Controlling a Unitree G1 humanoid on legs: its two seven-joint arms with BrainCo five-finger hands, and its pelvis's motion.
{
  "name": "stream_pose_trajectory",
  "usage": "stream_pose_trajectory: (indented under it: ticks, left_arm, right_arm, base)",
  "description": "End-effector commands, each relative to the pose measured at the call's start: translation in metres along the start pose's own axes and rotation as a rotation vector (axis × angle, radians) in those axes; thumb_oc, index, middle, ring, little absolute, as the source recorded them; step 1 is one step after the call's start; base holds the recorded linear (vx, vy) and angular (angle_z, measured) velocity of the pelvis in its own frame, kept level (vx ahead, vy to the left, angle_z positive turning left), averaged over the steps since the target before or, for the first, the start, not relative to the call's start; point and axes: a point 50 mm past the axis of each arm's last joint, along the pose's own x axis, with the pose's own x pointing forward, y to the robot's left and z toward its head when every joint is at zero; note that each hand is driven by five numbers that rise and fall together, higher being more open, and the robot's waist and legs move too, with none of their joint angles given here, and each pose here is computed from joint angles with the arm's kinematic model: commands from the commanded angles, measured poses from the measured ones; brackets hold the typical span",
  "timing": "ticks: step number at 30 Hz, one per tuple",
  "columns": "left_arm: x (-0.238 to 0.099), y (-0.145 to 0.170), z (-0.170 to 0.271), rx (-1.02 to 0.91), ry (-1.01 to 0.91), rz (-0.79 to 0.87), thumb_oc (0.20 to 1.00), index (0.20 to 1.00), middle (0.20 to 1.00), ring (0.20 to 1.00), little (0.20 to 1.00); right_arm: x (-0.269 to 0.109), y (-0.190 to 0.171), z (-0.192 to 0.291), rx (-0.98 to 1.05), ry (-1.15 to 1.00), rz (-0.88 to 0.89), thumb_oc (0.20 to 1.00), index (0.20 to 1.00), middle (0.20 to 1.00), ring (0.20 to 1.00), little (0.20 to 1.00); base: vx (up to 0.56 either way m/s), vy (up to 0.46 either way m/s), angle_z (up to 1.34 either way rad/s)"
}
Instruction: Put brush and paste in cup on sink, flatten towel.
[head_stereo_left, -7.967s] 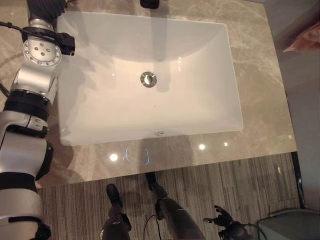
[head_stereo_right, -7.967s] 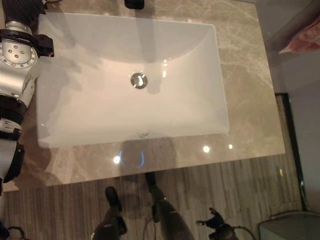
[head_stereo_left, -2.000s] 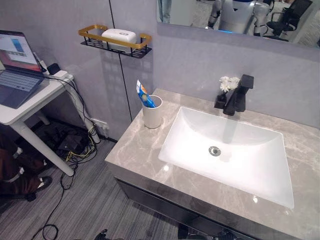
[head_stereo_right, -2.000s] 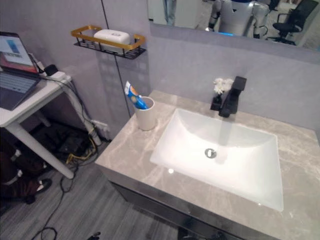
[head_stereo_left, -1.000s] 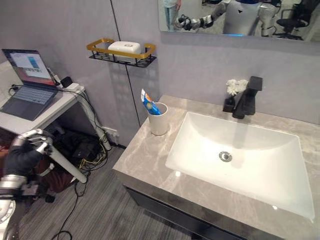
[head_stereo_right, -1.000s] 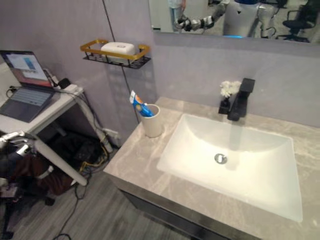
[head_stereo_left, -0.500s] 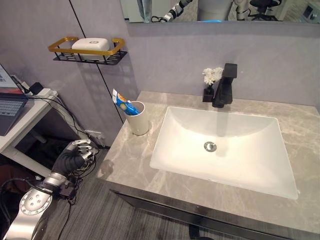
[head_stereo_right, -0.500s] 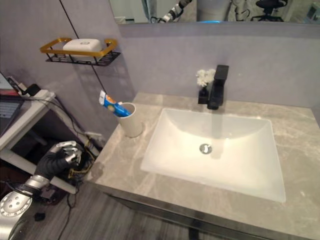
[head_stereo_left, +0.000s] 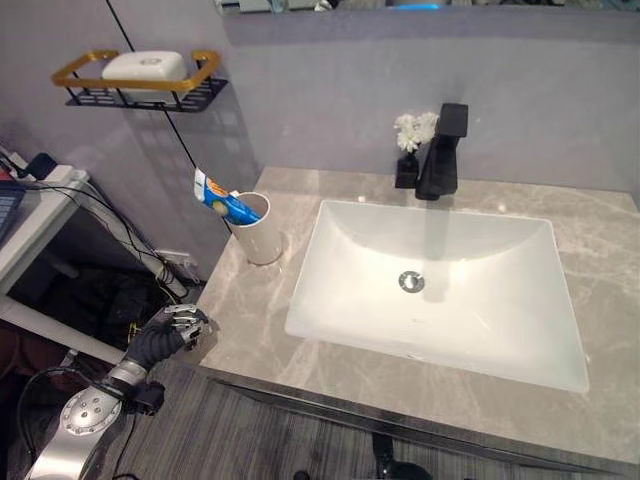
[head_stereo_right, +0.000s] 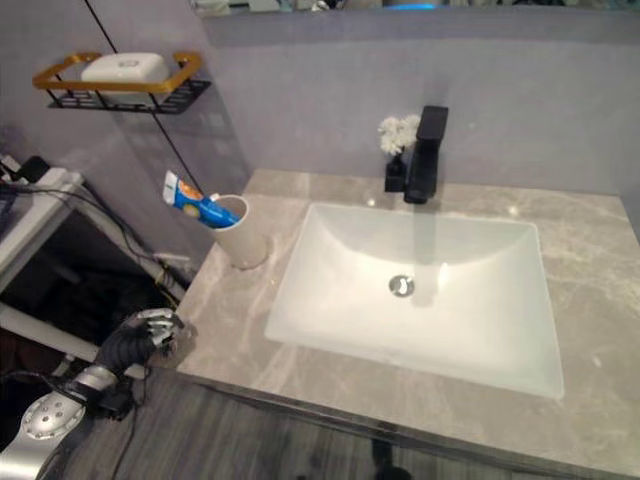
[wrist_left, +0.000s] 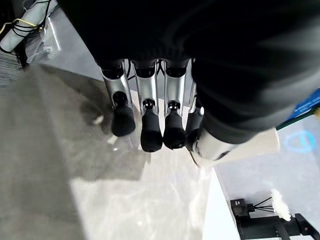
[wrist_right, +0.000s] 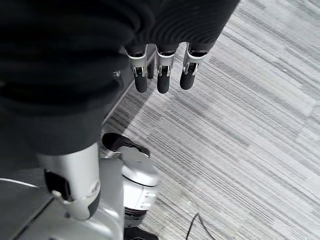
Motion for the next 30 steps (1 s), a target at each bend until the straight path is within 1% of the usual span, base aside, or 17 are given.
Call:
stream_pose_trajectory:
  ticks: [1, 6, 14, 15, 22, 30]
  left_arm:
    - [0.017, 0.004, 0.017, 0.035, -0.093, 0.028, 0.2, 0.2, 0.2, 0.2, 0.2]
    - [0.031, -0.001, 0.018, 0.025, -0.103, 0.03, 0.2, 0.2, 0.2, 0.2, 0.2]
    - [0.045, -0.002, 0.02, 0.035, -0.112, 0.056, 0.2, 0.2, 0.2, 0.2, 0.2]
    - [0.051, 0.0, 0.021, 0.053, -0.104, 0.062, 0.2, 0.2, 0.2, 0.2, 0.2]
    - [0.068, 0.005, 0.03, 0.072, -0.125, 0.104, 0.2, 0.2, 0.2, 0.2, 0.2]
    - [0.083, 0.002, 0.042, 0.056, -0.177, 0.165, 0.2, 0.2, 0.2, 0.2, 0.2]
  right_arm:
    - [0.003, -0.013, 0.022, -0.043, -0.054, -0.045, 1.0, 1.0, 1.0, 1.0, 1.0]
    - [0.003, -0.019, 0.033, -0.047, -0.085, -0.07, 1.0, 1.0, 1.0, 1.0, 1.0]
    - [0.003, -0.021, 0.05, -0.049, -0.149, -0.075, 1.0, 1.0, 1.0, 1.0, 1.0]
    - [0.004, -0.023, 0.054, -0.06, -0.155, -0.077, 1.0, 1.0, 1.0, 1.0, 1.0]
    - [0.003, -0.039, 0.054, -0.001, -0.141, -0.128, 1.0, 1.0, 1.0, 1.0, 1.0]
    - [0.003, -0.038, 0.056, 0.006, -0.149, -0.134, 1.0, 1.0, 1.0, 1.0, 1.0]
  base:
    - [0.0, -0.008, -0.04]
    - [-0.02, -0.015, -0.12]
    - [-0.01, -0.01, -0.07]
    - [0.0, -0.011, -0.05]
    - [0.02, -0.016, -0.01]
    - [0.0, -0.003, 0.0]
